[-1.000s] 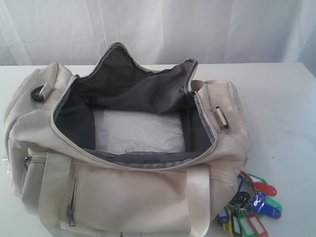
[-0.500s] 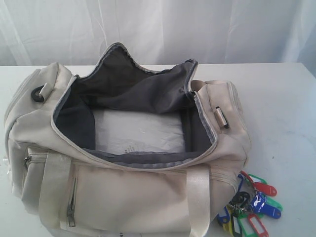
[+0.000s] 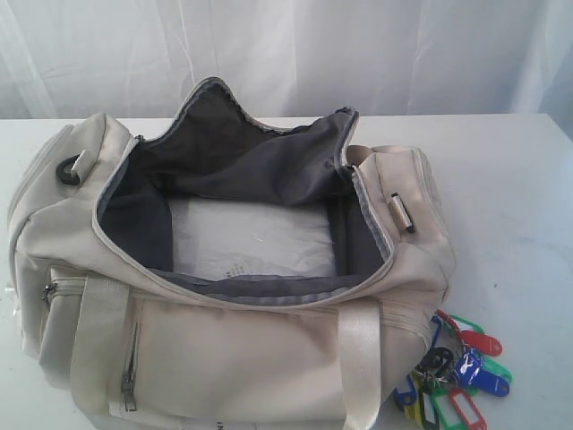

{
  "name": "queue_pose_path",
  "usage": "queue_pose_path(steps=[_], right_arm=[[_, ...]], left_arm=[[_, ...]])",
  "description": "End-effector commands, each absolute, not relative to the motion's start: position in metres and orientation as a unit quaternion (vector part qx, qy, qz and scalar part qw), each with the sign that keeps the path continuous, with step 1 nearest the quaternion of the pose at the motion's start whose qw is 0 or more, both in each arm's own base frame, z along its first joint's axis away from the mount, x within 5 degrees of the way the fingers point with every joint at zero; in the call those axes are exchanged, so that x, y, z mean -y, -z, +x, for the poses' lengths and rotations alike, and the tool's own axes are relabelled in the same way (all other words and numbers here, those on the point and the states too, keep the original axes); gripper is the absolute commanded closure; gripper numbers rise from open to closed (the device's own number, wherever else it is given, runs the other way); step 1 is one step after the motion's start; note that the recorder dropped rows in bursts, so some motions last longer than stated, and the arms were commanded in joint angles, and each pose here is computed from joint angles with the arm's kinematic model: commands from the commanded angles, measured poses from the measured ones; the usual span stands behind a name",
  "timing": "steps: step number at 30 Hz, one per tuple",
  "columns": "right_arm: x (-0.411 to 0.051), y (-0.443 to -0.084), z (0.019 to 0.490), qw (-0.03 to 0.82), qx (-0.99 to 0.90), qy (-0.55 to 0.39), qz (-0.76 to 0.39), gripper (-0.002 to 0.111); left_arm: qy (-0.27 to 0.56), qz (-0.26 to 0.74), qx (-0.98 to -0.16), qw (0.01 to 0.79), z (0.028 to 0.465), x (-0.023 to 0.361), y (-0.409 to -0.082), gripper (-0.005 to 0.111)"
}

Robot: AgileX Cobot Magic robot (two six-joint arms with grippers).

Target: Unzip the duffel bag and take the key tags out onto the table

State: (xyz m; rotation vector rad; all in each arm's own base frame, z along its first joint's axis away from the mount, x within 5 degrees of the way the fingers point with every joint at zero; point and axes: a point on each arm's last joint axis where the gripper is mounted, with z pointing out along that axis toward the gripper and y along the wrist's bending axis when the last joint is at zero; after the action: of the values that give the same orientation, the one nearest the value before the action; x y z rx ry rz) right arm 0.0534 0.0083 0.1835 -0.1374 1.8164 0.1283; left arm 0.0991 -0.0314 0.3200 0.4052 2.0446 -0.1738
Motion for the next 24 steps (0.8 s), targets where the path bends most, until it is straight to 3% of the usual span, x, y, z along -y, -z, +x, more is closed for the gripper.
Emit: queue_pose_path(steps=[1, 24], right_arm=[[-0.0078, -0.1819, 0.0528, 0.608, -0.79, -0.046, -0.067, 0.108], [-0.008, -0.182, 0.0529, 0.606, -0.791, -0.069, -0.038, 0.108]], left_arm=[[0.079, 0.167, -0.846, 0.499, 0.0975, 0.0323, -0.3182, 0.107], [0.078, 0.167, -0.846, 0.5, 0.0976, 0.0322, -0.3183, 0.107]])
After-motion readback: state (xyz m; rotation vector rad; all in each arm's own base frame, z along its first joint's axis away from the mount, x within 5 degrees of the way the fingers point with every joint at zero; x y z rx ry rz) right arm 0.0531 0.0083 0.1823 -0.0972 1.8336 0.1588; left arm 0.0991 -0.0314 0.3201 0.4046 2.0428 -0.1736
